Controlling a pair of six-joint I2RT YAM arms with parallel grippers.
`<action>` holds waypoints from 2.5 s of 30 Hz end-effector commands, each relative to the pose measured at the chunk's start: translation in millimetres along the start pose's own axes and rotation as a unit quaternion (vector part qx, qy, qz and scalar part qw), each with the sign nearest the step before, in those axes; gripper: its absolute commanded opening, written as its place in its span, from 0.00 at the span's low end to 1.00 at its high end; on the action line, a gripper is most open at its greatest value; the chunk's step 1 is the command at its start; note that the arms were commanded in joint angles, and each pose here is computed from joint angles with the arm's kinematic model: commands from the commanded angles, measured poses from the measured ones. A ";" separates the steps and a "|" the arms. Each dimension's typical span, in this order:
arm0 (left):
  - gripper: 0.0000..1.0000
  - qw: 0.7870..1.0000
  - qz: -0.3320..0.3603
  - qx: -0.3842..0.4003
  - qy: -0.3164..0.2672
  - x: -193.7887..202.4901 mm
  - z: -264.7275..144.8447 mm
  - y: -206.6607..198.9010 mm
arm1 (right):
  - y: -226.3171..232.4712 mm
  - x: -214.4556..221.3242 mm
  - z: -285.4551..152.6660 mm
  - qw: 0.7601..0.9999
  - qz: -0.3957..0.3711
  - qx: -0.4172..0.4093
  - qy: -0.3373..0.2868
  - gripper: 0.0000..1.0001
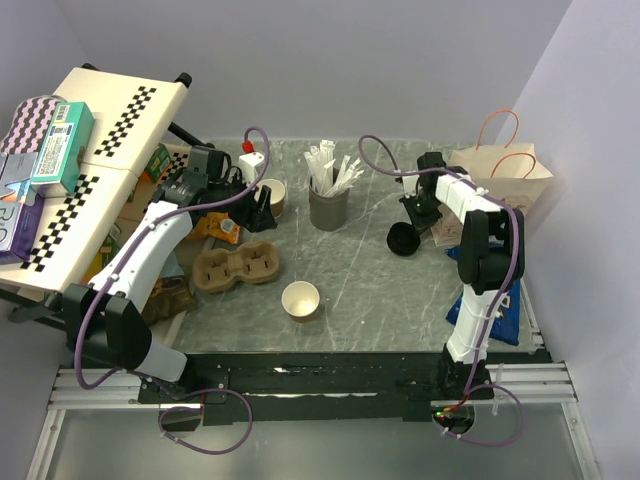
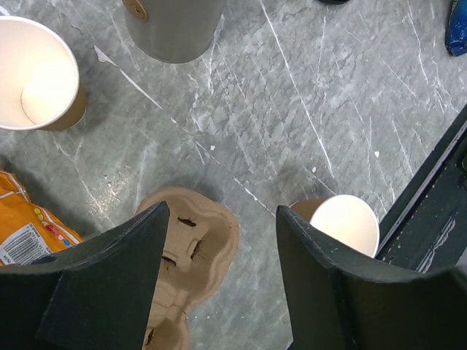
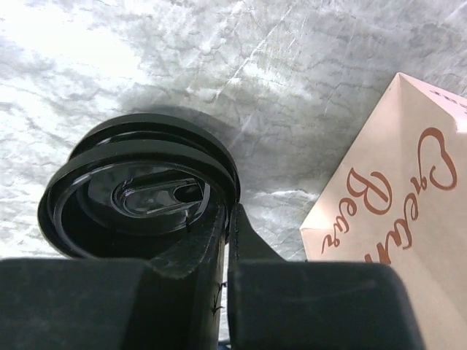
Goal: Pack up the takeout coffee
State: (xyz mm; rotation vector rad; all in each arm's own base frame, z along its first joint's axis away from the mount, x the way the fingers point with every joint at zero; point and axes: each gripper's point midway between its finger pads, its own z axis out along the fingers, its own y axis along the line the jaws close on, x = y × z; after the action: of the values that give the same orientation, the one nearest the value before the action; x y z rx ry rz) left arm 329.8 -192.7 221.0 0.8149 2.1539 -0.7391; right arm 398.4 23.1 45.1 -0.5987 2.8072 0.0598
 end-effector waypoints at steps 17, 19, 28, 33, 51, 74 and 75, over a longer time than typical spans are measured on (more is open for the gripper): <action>0.71 0.927 0.349 0.038 -0.135 -42.0 -38.3 -88.4 | 70.2 6.1 -90.2 0.993 -0.021 -0.088 -0.081 0.00; 0.74 0.876 0.453 0.046 -0.162 -46.2 -28.5 -116.7 | 93.2 14.0 -101.4 0.989 -0.035 -0.118 -0.081 0.00; 0.76 0.723 0.650 0.103 -0.211 -52.4 26.1 -186.7 | 137.9 19.1 -126.0 0.979 -0.059 -0.168 -0.104 0.00; 0.76 0.682 0.691 0.142 -0.196 -46.6 59.7 -197.6 | 144.8 22.7 -125.3 0.976 -0.053 -0.188 -0.095 0.00; 0.69 0.610 0.751 0.166 -0.190 -31.9 115.3 -204.9 | 160.2 18.0 -129.1 0.970 -0.055 -0.215 -0.096 0.00; 0.33 0.607 0.762 0.157 -0.165 -23.4 134.9 -198.0 | 173.5 16.0 -130.7 0.961 -0.052 -0.254 -0.093 0.00; 0.33 0.613 0.757 0.155 -0.163 -24.1 133.8 -196.7 | 173.9 15.5 -130.8 0.961 -0.053 -0.256 -0.093 0.01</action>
State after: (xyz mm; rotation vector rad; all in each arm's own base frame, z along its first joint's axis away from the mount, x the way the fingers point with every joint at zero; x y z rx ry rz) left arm 255.3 -417.3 187.3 2.0532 0.4268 -0.2311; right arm 282.4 151.1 154.2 -0.7905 2.5928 0.7145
